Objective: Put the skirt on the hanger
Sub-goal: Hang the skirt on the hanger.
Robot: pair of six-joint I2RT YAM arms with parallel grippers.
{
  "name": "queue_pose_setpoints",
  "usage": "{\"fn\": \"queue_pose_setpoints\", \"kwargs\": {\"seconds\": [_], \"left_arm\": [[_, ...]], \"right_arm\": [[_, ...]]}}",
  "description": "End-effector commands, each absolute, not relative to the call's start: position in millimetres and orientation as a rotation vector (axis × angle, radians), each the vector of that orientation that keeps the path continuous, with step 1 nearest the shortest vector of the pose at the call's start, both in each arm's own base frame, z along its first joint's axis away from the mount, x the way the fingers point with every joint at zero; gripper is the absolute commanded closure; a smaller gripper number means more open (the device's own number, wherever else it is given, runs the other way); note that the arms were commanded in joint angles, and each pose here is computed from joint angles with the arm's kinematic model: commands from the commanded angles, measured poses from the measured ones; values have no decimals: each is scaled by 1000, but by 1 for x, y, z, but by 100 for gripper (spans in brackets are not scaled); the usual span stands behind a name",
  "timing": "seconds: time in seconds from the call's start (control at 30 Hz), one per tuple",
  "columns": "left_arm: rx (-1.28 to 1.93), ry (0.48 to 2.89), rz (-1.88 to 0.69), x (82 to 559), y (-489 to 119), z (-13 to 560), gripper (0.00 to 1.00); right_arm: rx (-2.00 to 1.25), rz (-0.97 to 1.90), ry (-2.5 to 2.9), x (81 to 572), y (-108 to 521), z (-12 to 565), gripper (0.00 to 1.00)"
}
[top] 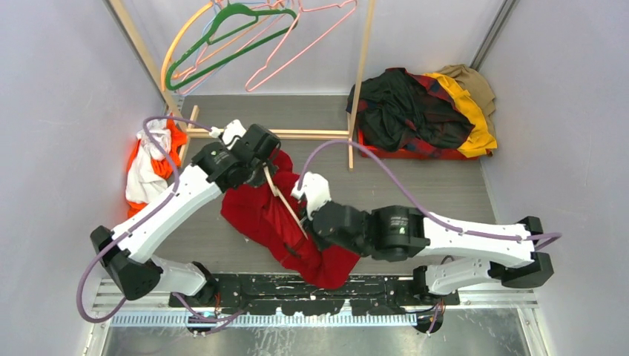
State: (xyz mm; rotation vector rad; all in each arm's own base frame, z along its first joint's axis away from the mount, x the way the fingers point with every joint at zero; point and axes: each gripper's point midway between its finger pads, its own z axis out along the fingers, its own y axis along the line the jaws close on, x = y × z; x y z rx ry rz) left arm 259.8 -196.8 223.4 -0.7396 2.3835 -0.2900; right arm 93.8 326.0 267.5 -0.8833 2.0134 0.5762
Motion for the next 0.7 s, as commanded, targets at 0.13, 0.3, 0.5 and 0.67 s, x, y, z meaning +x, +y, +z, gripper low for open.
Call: {"fn": "queue_pose_setpoints", "kwargs": {"seconds": [0.13,0.3,0.5,0.67], "left_arm": [[-673,2052,-409,280,-174,312,100],[-525,1845,-483,291,-184,324,100],[-411,1741,-507,290,-185,309,100],[-402,1731,-440,294,-180,302,100]], "right_arm": [[-423,464,2172,179,251,254,93],[-391,625,2253,186,273,215,95],[-470,716,2358,173,295,189,91],[-534,656,2402,163,288,171,55]]}}
